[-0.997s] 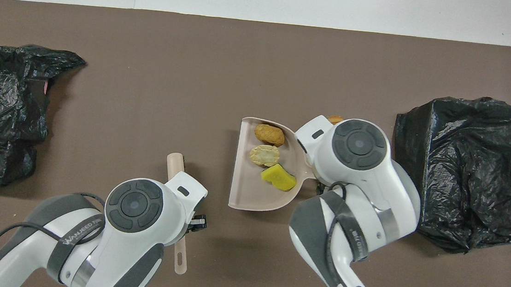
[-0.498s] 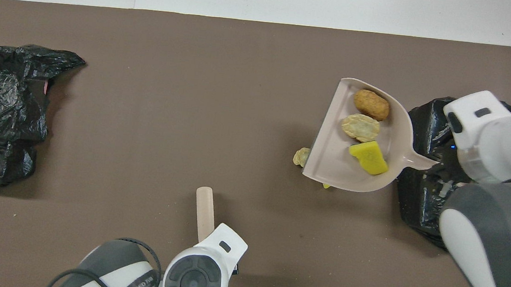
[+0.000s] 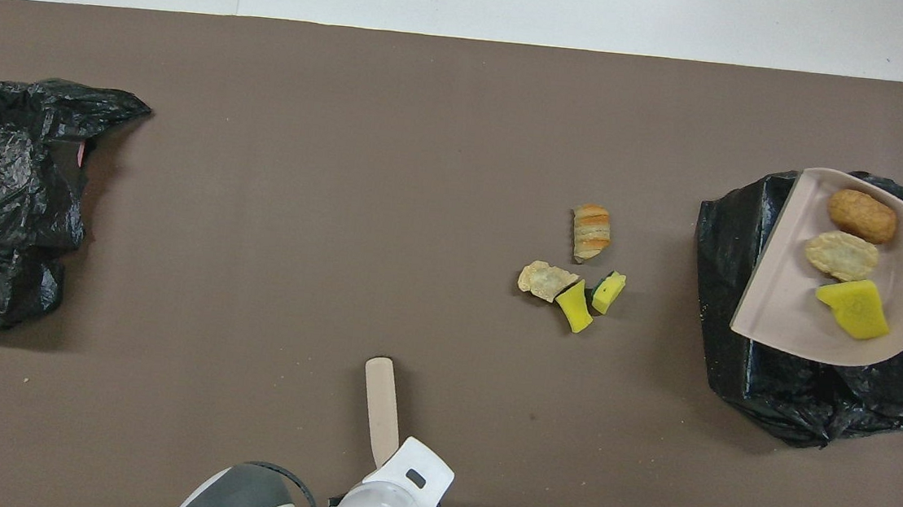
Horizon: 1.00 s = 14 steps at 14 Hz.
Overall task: Sweep and dump trash in bin
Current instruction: 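Tip the dustpan into the black bag while the left gripper drops the brush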
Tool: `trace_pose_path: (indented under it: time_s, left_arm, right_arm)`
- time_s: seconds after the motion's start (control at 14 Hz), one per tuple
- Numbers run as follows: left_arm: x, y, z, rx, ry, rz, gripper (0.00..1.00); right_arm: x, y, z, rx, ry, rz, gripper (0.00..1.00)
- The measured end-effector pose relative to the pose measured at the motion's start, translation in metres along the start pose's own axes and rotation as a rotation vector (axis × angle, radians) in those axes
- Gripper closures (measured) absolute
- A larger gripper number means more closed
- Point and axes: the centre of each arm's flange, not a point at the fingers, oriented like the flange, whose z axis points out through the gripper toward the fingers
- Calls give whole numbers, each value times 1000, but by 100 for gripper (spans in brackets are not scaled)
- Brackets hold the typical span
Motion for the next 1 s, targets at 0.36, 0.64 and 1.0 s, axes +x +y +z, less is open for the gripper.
trace_pose_path:
  time_s: [0.36, 0.64, 1.0]
  left_arm:
    - [0, -6, 13, -19, 15, 4, 56]
    - [36, -9, -3, -52, 23, -67, 10]
    - [138, -59, -62, -60, 6, -180, 0]
  right_arm:
    - [-9, 8, 9, -52, -272, -208, 67]
    - [5, 17, 22, -84, -395, -366, 67]
    - [50, 20, 22, -108, -566, -571, 67]
